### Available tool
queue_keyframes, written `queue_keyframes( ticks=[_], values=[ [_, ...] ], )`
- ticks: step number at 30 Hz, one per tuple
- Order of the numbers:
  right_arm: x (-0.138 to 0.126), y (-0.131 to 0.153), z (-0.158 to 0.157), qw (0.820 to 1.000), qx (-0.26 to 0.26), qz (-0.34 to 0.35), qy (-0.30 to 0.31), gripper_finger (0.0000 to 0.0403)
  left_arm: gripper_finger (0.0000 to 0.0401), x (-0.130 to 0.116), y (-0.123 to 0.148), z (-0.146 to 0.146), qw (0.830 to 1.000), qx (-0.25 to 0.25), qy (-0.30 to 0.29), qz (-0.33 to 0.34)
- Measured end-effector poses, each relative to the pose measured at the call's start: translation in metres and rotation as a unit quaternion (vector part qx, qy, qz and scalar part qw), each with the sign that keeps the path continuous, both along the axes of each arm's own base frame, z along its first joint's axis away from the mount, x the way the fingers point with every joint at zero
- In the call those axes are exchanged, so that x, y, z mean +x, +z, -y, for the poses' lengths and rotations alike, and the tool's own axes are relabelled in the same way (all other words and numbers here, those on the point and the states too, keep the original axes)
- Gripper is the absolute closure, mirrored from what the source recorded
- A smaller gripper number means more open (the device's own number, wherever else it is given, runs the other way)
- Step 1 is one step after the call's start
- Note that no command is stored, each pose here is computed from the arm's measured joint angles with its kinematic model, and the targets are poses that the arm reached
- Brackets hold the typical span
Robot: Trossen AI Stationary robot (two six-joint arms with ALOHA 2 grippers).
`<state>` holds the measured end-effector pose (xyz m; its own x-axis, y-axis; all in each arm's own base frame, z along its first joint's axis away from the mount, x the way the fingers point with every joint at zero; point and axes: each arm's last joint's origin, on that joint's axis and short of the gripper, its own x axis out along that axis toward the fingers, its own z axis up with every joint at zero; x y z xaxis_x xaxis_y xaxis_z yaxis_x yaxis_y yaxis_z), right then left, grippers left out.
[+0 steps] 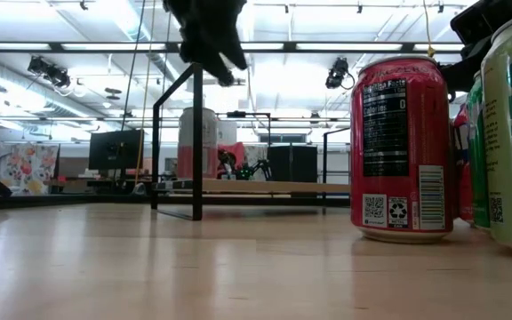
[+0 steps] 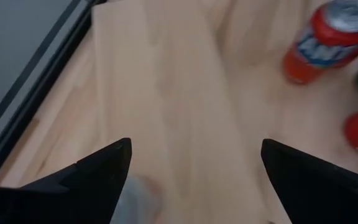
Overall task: Place canned beverage on shelf
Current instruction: Put the red black soda can on the shelf
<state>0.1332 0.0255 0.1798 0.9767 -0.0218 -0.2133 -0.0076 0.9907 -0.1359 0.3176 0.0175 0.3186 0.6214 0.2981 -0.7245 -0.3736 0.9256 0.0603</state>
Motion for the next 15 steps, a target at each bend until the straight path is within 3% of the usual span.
queue_keyframes(
  ticks=[9,15],
  values=[
    [0.000,0.000,0.000,1.000,0.001,0.002,0.000,0.0111,0.0030,0.020,-0.003,0.031,0.996,-0.045,-0.045,0.060],
    [0.001,0.000,0.000,1.000,0.000,0.003,-0.001,0.0111,0.0030,0.041,-0.022,0.052,0.990,-0.081,-0.093,0.068]
  ],
)
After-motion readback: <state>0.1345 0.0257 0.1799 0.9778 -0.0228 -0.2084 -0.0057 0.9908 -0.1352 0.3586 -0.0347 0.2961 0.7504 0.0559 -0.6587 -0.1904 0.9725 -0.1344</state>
